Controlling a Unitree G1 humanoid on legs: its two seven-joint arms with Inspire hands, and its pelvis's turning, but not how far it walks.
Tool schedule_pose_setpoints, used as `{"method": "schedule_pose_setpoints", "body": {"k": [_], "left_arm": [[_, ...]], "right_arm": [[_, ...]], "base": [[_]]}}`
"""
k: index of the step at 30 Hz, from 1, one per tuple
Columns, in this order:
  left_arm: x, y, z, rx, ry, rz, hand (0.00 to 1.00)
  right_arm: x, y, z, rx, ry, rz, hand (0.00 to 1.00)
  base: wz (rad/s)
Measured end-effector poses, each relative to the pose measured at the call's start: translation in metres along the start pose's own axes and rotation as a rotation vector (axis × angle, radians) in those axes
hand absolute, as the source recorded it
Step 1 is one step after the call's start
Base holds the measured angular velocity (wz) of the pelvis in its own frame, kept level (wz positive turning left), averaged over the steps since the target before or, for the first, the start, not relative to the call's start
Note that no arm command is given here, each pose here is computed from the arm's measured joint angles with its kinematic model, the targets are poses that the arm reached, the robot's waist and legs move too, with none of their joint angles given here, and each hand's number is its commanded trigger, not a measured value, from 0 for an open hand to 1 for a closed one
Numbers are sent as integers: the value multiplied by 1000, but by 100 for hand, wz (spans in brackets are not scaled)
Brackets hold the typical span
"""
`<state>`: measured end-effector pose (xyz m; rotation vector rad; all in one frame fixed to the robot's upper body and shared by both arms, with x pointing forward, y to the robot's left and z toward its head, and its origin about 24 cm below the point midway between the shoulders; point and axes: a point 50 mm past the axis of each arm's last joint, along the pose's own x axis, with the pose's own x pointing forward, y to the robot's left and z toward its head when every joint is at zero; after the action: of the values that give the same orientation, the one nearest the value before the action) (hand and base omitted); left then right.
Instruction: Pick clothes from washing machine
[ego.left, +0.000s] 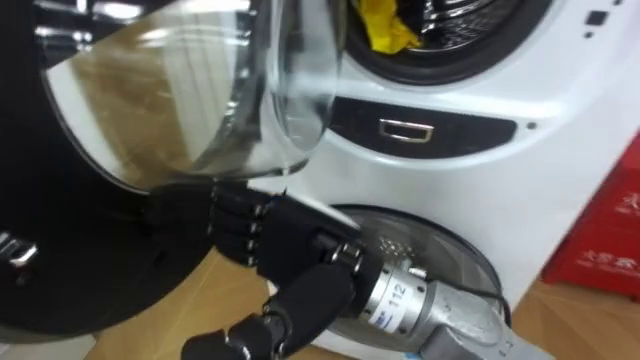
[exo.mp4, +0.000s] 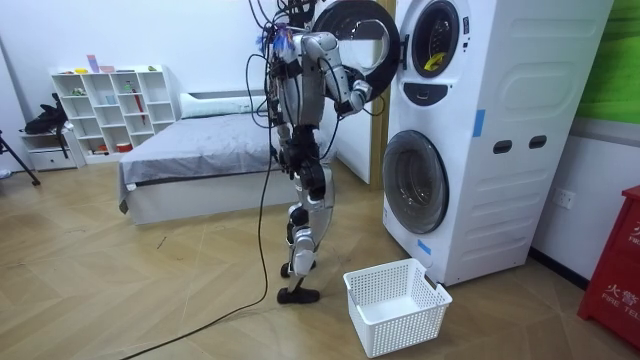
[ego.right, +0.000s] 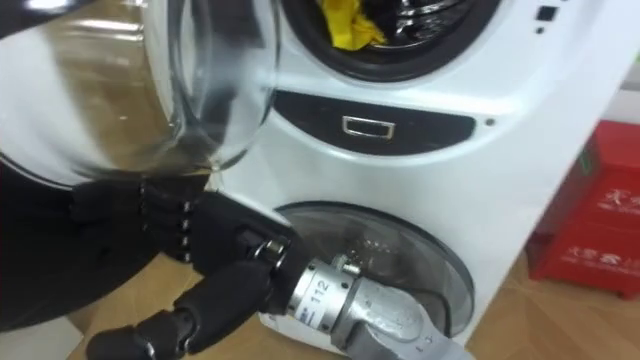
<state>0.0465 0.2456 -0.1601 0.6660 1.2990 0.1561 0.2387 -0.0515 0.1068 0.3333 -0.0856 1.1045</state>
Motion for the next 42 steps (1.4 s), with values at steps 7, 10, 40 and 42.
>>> {"method": "schedule_pose_setpoints", "body": {"k": [7,10,40,42], "left_arm": [[-2,-2,-6,2,9,4,0],[-2,-2,-6,7,6,7,0],[-6,-1,-17,46,8,34,0],[-5,0,-13,41,-7,42,0]], "right_arm": [[-18,-2,4,-50,-14,-71,0],[-19,-3,6,-59,-14,-81,0],[-65,-44,75,-402,-156,-485,0],[-65,-42,79,-408,-176,-496,0]], "base": [[0],[0],[-5],[-17]]}}
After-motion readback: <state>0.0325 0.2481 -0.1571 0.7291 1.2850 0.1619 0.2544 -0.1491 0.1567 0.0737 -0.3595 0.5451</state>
